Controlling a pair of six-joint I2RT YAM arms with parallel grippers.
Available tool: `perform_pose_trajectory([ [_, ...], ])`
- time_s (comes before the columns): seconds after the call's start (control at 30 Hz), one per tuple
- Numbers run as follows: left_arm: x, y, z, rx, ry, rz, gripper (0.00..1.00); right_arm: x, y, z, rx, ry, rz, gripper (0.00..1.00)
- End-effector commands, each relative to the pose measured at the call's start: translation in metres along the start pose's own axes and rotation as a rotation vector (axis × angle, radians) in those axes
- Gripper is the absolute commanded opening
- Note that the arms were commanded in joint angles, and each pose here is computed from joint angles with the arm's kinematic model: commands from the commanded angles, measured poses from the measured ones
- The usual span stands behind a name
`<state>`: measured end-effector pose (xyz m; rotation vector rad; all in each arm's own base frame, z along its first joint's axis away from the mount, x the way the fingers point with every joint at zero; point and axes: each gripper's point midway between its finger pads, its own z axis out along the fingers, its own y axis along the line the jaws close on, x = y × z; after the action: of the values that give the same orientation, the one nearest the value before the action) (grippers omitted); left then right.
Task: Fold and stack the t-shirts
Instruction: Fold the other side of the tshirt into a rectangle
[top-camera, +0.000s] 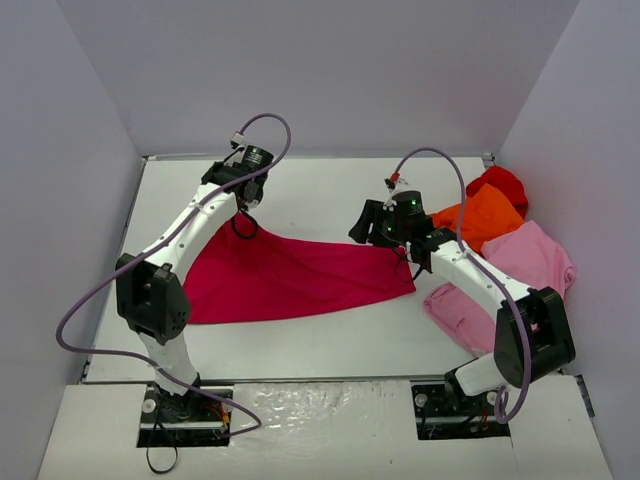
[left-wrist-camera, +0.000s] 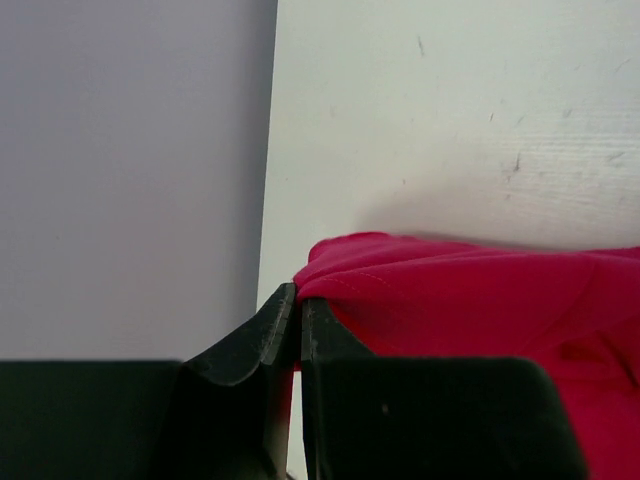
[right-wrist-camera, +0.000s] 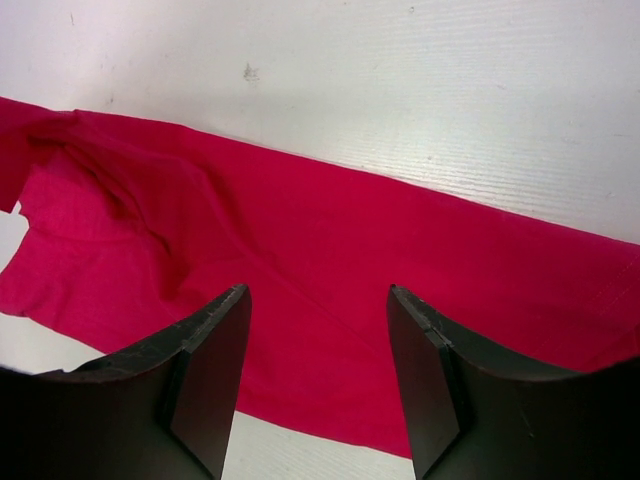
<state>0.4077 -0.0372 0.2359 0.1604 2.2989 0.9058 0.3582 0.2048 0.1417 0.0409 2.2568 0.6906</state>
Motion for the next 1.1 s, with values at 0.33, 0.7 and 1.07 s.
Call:
perform_pose_trajectory([
  [0.33, 0.033, 0.068, -0.039, -0.014, 0.005, -0.082, 0.03, -0.012, 0.105, 0.013, -0.448, -0.037, 0.138, 0.45],
  [0.7, 0.037, 0.056, -0.016, 0.053, 0.093, -0.049, 0.03, 0.1, 0.226, 0.046, -0.366, 0.022, -0.542, 0.59],
  [1.07, 0.045, 0.03, -0.01, 0.158, 0.143, -0.071, 0.03, 0.115, 0.268, 0.059, -0.343, -0.061, -0.729, 0.59],
])
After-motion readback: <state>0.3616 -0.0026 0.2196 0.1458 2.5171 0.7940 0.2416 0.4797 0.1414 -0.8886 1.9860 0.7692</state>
